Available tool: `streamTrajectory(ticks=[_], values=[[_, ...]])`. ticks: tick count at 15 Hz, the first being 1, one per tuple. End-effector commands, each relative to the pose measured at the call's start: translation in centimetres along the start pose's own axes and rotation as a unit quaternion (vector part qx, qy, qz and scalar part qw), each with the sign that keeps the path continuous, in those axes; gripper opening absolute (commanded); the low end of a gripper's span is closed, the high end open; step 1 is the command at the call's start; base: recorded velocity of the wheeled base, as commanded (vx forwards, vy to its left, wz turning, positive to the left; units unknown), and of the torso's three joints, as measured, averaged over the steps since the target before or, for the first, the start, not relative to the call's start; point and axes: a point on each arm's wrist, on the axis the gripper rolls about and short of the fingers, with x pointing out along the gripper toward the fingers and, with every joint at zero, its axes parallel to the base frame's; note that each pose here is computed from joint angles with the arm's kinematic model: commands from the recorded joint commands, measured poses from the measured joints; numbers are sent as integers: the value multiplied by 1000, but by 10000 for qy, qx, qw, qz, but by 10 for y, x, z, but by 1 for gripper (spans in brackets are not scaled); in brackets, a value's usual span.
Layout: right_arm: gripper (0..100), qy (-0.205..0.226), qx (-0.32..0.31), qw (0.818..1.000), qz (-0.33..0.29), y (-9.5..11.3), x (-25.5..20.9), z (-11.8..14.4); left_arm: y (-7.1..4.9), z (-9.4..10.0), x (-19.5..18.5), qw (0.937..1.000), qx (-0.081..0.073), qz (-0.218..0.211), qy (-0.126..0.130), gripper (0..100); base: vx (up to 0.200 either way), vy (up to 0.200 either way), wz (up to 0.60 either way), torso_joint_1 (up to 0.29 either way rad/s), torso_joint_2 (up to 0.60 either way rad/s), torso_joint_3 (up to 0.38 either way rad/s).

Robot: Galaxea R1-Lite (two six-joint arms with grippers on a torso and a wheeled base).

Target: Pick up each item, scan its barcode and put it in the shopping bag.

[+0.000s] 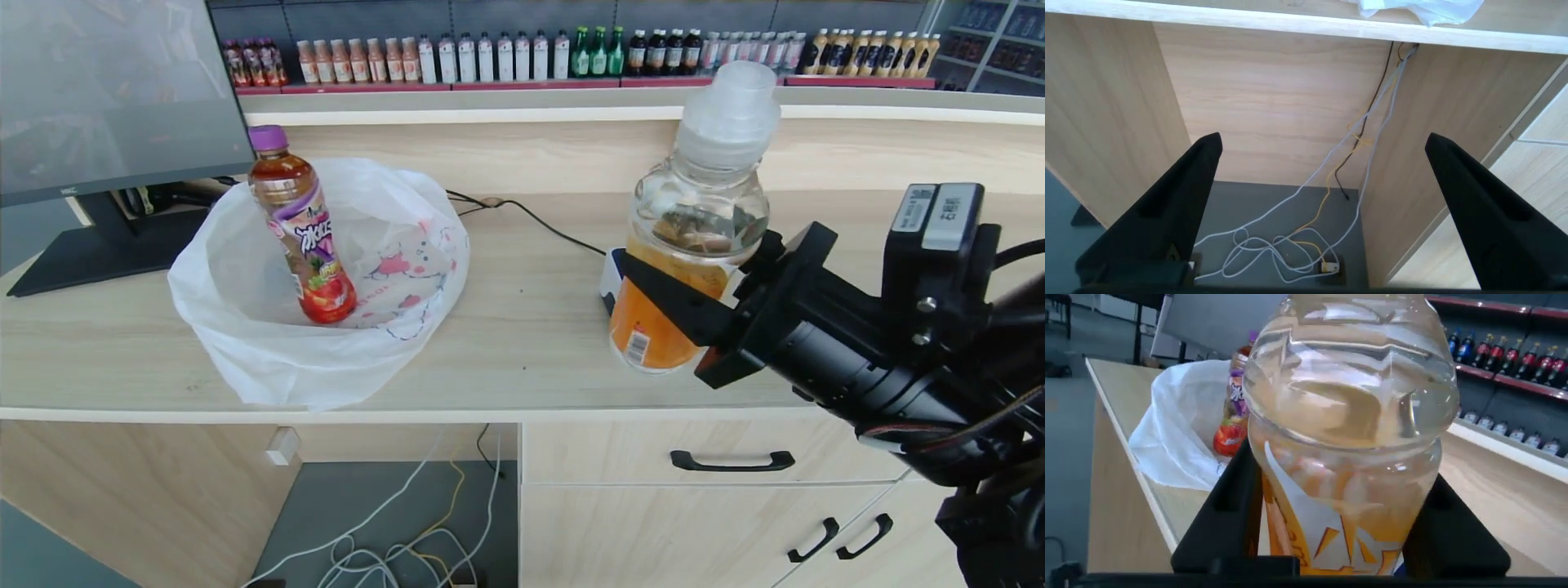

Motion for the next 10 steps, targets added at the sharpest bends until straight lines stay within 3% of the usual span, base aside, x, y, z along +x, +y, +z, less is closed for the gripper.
streamTrajectory(ticks=[1,4,7,10], values=[[0,-93,-431,9990,-94,-8,8,-2,0,0,0,10000,-2,6,0,100,0,0,0,0,0,0],[0,-229,-1113,9935,-100,-11,21,-5,0,0,0,10000,-2,-2,0,100,0,0,0,0,0,0],[0,-232,-2043,9780,343,-15,30,-33,0,0,0,10000,-2,6,0,100,0,0,0,0,0,0],[0,-605,-2907,9538,452,-57,41,-46,0,0,0,10000,-2,6,0,100,0,0,0,0,0,0]])
